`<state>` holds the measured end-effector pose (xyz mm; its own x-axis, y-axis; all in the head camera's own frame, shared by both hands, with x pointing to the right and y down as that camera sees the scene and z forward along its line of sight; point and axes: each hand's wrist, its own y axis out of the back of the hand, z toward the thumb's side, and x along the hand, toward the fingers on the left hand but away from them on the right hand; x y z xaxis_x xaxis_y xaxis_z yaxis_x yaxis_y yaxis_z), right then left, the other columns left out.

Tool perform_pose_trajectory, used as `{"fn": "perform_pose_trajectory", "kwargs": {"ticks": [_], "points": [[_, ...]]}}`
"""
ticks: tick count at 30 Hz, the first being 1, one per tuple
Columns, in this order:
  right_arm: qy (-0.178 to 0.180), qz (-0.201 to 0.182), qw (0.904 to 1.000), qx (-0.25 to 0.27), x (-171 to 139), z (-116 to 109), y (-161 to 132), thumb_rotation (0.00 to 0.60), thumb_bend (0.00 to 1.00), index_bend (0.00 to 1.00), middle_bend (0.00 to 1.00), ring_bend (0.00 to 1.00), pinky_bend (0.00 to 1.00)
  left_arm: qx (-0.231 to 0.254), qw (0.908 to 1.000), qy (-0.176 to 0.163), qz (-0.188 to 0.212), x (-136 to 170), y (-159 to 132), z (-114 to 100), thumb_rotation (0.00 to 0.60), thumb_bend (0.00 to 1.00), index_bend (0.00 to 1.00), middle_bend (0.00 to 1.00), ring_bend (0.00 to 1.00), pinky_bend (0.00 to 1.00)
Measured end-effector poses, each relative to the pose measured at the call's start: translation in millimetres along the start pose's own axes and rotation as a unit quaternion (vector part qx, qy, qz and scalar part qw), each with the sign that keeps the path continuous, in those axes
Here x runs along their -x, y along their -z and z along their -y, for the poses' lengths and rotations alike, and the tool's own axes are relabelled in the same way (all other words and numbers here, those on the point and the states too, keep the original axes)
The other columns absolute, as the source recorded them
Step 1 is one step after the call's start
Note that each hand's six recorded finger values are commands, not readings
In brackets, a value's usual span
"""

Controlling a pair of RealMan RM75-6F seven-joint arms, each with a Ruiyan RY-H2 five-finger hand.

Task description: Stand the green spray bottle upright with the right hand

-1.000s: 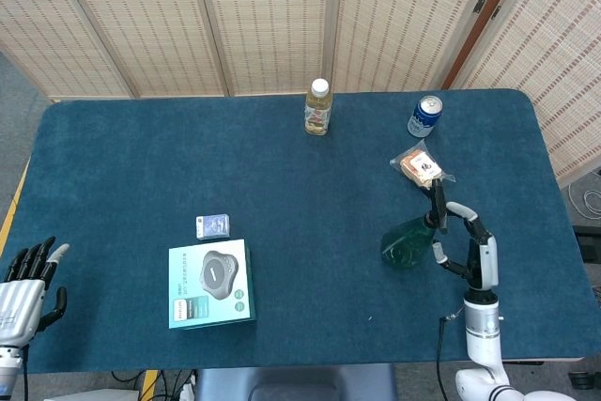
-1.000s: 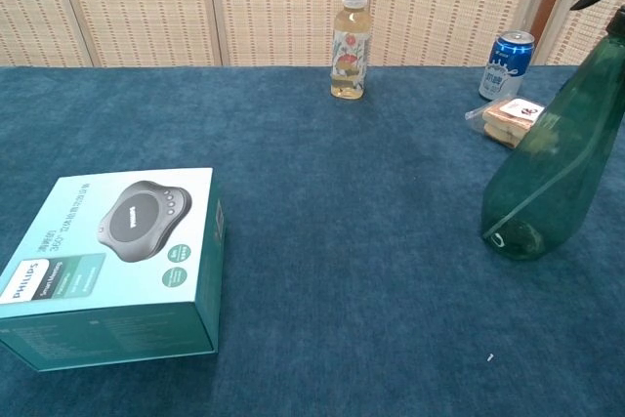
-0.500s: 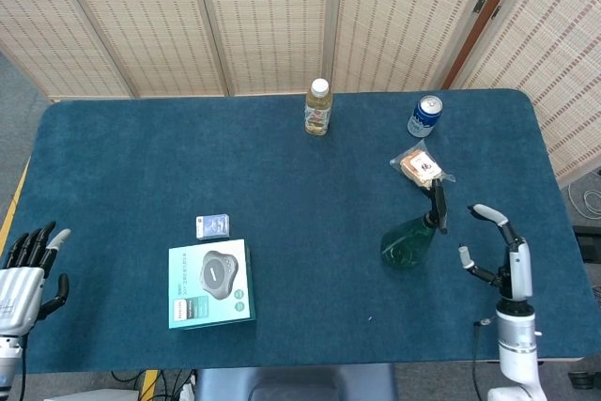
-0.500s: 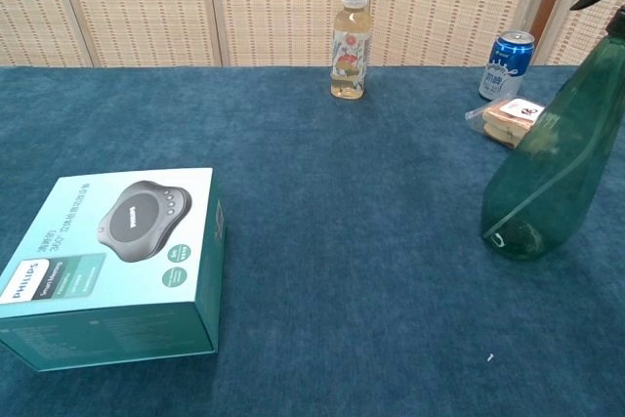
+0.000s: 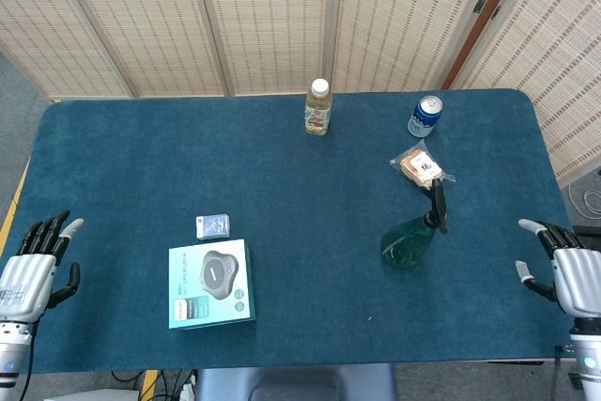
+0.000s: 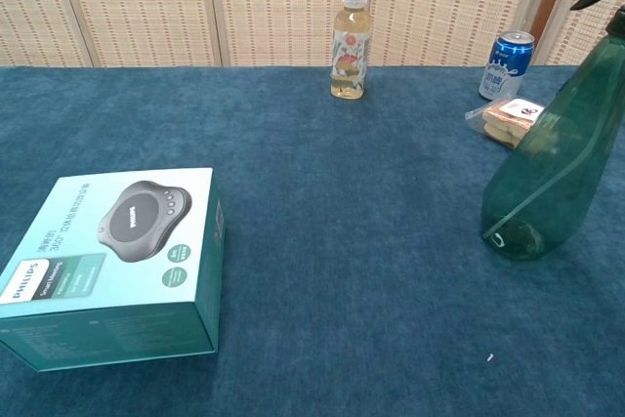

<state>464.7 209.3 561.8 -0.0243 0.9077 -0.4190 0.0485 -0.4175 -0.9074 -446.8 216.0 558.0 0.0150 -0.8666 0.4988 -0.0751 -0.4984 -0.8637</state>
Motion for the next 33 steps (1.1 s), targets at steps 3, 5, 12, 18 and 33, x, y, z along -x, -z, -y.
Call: {"fn": "perform_pose_trajectory", "kwargs": {"ticks": [3, 5, 12, 18, 33], "points": [[-0.045, 0.017, 0.9970, -0.060, -10.0, 12.3, 17.7, 0.600, 0.29, 0.27, 0.29, 0.25, 0.31, 0.005, 1.0000, 0.001, 0.000, -1.6, -3.4, 3.0, 0.600, 0.59, 0.09, 0.00, 0.00, 0.00], [-0.053, 0.019, 0.9952, -0.080, -14.2, 14.8, 24.4, 0.600, 0.29, 0.26, 0.29, 0.25, 0.31, 0.007, 1.0000, 0.001, 0.000, -2.1, -5.0, 5.9, 0.600, 0.59, 0.09, 0.00, 0.00, 0.00], [-0.048, 0.018, 0.9930, -0.107, -29.8, 4.8, 30.3, 0.600, 0.29, 0.25, 0.29, 0.25, 0.30, 0.003, 1.0000, 0.005, 0.004, -1.9, -10.3, 13.4, 0.600, 0.59, 0.09, 0.00, 0.00, 0.00], [-0.047, 0.012, 0.9940, -0.098, -29.8, 2.4, 26.2, 0.600, 0.29, 0.25, 0.29, 0.25, 0.30, -0.003, 1.0000, 0.007, 0.005, 0.6, -11.7, 15.4, 0.600, 0.59, 0.09, 0.00, 0.00, 0.00], [-0.044, 0.008, 0.9950, -0.089, -23.0, -1.7, 19.2, 0.600, 0.29, 0.23, 0.29, 0.25, 0.30, 0.005, 0.9999, 0.008, 0.002, -4.8, -5.2, 18.3, 0.600, 0.59, 0.09, 0.00, 0.00, 0.00]]}}
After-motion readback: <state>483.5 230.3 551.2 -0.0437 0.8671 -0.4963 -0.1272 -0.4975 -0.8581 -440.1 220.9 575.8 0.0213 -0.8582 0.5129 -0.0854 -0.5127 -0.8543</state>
